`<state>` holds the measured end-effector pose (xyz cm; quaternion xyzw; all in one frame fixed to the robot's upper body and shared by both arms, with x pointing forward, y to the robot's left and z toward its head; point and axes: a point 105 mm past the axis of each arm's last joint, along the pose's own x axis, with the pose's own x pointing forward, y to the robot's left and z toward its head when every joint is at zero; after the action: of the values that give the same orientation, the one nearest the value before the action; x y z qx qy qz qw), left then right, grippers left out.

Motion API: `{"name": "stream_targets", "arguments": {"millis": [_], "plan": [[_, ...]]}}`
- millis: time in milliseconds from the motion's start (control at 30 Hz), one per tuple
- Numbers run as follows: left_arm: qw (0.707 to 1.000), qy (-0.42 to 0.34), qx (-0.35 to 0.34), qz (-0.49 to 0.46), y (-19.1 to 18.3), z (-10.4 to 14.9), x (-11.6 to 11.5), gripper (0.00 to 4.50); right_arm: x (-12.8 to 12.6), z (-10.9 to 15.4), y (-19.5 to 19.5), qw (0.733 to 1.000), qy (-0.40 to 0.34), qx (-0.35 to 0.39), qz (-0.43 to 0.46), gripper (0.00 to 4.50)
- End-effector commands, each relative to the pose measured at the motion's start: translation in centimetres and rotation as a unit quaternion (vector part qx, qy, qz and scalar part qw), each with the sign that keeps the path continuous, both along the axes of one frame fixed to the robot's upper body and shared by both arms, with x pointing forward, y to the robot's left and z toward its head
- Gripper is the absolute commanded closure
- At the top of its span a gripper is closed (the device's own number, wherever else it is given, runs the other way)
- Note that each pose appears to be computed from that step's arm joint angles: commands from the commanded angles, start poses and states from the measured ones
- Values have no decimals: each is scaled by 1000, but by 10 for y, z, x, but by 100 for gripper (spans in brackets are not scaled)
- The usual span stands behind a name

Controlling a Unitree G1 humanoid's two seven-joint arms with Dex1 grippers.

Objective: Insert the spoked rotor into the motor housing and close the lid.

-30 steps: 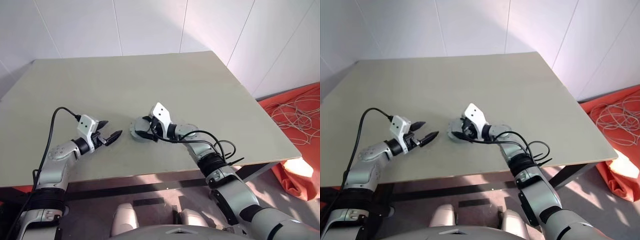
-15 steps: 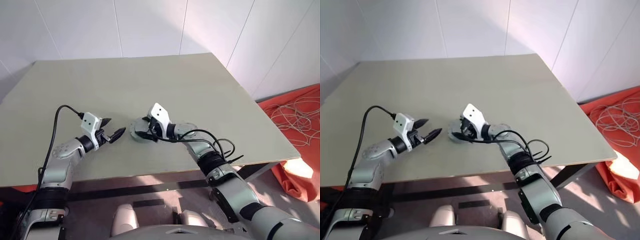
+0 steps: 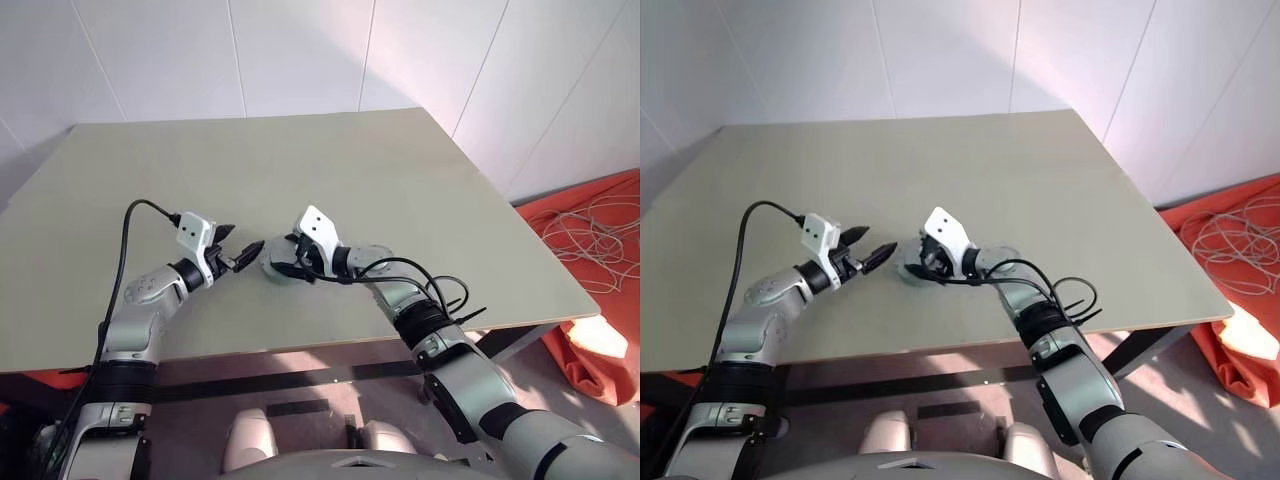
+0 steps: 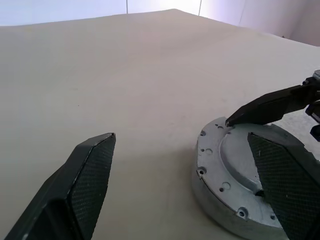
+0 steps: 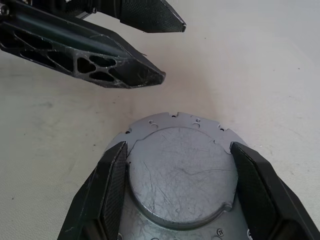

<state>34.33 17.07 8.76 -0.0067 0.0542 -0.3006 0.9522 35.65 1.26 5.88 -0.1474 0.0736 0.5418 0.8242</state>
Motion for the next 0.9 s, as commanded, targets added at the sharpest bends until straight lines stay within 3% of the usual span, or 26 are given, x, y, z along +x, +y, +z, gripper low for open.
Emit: {"name": "stream_targets", "arguments": {"millis": [33,400,500,700,900], "plan": [[1000,-24,-2,-5,-4,16,3,0,-4,-43,-26,995,63,-70,-31,134],[998,31,-57,-8,-12,18,3,0,-8,-54,-28,993,85,-75,-33,134],[995,34,-86,-19,-17,25,2,61,-8,-54,-27,993,84,-76,-33,134],[992,41,-115,-30,-24,30,1,255,-8,-54,-28,993,82,-77,-33,134],[992,86,-96,-10,-26,11,7,447,-6,-53,-28,993,78,-77,-34,134]]}}
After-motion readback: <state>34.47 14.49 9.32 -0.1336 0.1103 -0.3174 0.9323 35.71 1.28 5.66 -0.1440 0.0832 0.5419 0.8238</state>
